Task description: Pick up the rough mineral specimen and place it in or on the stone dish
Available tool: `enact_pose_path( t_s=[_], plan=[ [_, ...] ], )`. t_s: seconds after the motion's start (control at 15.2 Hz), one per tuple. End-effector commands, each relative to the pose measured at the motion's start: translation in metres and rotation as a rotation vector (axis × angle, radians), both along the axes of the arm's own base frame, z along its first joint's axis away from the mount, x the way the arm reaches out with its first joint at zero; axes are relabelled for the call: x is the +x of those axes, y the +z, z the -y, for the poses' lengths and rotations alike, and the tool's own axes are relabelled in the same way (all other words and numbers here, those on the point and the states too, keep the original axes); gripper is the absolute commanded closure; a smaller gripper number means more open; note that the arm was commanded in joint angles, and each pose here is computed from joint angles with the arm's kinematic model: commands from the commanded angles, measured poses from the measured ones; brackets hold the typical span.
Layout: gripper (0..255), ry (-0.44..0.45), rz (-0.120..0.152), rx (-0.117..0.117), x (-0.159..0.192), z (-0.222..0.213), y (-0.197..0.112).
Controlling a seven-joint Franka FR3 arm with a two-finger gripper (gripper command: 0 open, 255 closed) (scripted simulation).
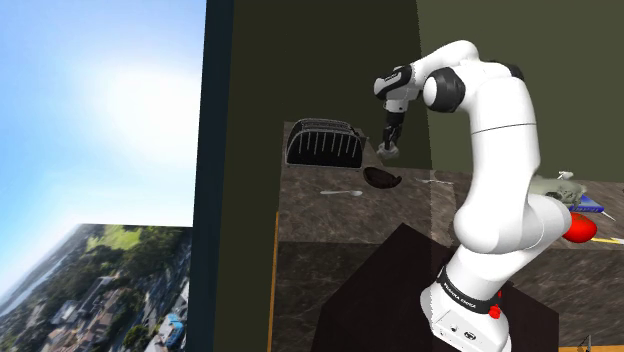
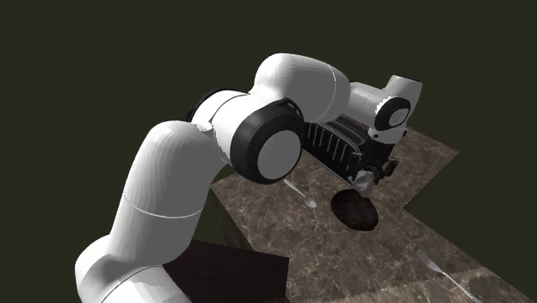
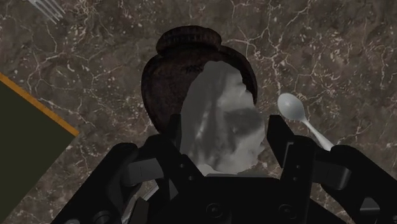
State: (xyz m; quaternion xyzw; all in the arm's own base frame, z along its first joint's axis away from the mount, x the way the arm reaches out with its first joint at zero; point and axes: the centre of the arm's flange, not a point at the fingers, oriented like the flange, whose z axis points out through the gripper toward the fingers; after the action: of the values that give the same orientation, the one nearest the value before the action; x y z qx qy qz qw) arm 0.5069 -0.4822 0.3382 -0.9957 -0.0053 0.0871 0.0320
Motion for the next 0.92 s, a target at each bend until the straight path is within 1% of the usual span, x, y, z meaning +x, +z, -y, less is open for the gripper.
enact_pose_path(
  t_s=[0.0, 0.46, 0.53, 0.86],
  plan=[
    [255, 0.0, 0.001, -0.001, 0.001, 0.0, -0.011],
    [255, 0.0, 0.001, -0.001, 0.001, 0.0, -0.048],
    [255, 0.0, 0.001, -0.001, 0.001, 0.0, -0.057],
    [255, 0.0, 0.001, -0.001, 0.001, 0.0, -0.057]
  ],
)
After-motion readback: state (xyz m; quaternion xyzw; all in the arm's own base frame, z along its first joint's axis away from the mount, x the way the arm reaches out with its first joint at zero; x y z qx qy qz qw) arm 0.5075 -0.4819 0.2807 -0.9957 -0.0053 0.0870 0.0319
